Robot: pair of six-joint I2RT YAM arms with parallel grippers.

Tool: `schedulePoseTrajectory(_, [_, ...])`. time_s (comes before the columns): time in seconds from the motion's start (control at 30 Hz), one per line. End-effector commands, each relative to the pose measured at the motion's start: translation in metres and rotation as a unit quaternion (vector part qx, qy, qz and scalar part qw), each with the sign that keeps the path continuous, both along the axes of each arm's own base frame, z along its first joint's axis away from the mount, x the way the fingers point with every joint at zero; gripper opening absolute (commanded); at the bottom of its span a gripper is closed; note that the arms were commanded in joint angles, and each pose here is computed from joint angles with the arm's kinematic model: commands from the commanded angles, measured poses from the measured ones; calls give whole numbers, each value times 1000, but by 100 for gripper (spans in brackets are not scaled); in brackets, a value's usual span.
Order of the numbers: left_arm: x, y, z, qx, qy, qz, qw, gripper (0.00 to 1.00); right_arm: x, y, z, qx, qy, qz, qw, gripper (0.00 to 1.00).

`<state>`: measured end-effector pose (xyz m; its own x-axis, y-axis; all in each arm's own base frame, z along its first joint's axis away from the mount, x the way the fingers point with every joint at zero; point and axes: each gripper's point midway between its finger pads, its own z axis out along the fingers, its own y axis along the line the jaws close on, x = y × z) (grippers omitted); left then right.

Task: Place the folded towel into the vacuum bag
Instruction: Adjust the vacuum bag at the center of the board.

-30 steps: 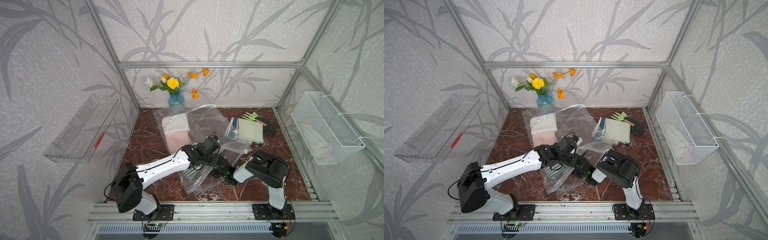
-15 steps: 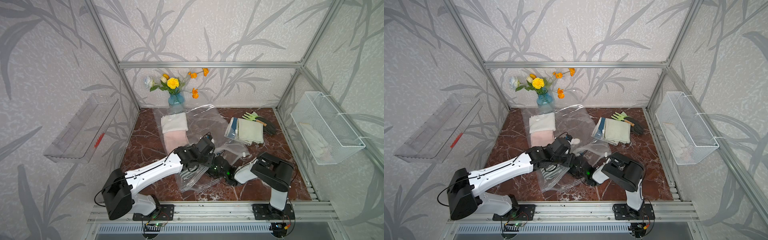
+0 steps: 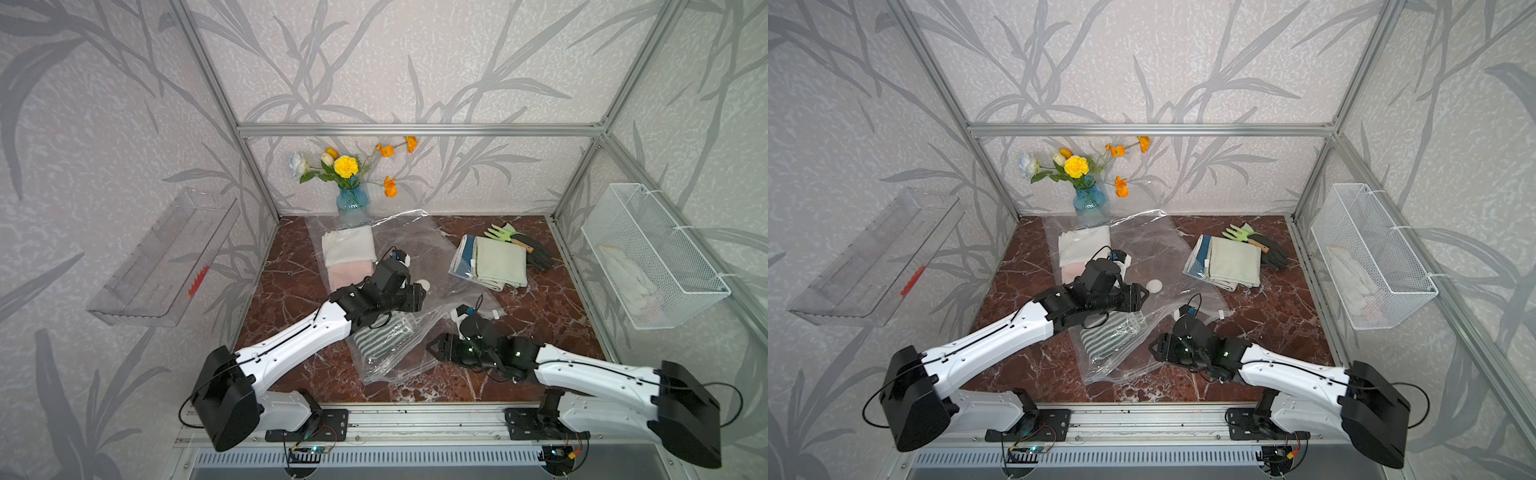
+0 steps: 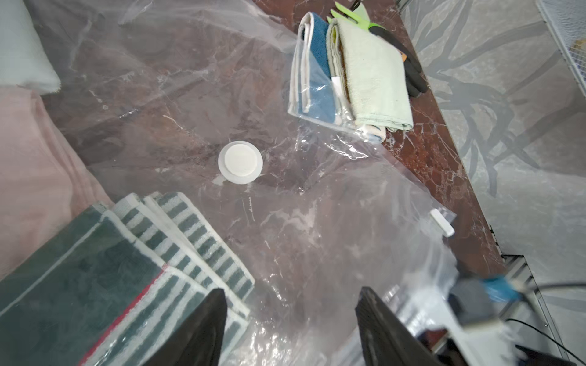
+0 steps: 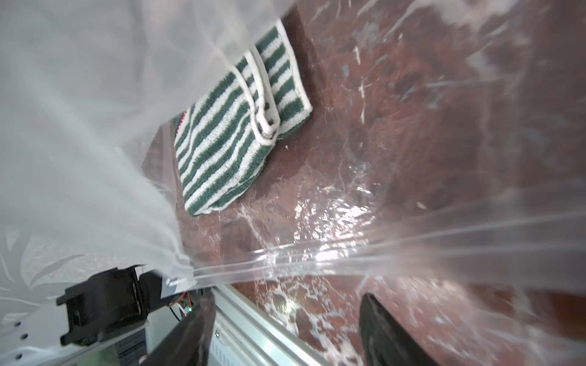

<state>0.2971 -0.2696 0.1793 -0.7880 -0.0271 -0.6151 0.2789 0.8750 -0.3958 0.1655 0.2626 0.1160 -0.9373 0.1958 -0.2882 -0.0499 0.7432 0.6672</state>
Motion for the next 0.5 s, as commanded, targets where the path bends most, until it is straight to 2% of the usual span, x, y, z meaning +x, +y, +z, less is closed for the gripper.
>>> schedulePoseTrajectory(0.0, [25,-14,-11,-12,-2,8,1000,64,4,-60,13,-108,-28,-7,994,64])
schedulePoseTrajectory(0.13, [44,-27,-50,11,35,2,999,63,29,-85,52,-97,-60,-27,993,53])
schedulePoseTrajectory(0.23, [45,-33,-87,31,71,-11,997,62,55,-86,66,-98,-78,-32,992,50])
schedulePoseTrajectory(0.4, [31,-12,-144,75,114,4,991,61,107,-48,53,-97,-84,-12,992,48])
schedulePoseTrajectory(0.47, [24,4,-156,93,122,15,988,61,125,-34,46,-102,-78,-1,992,48])
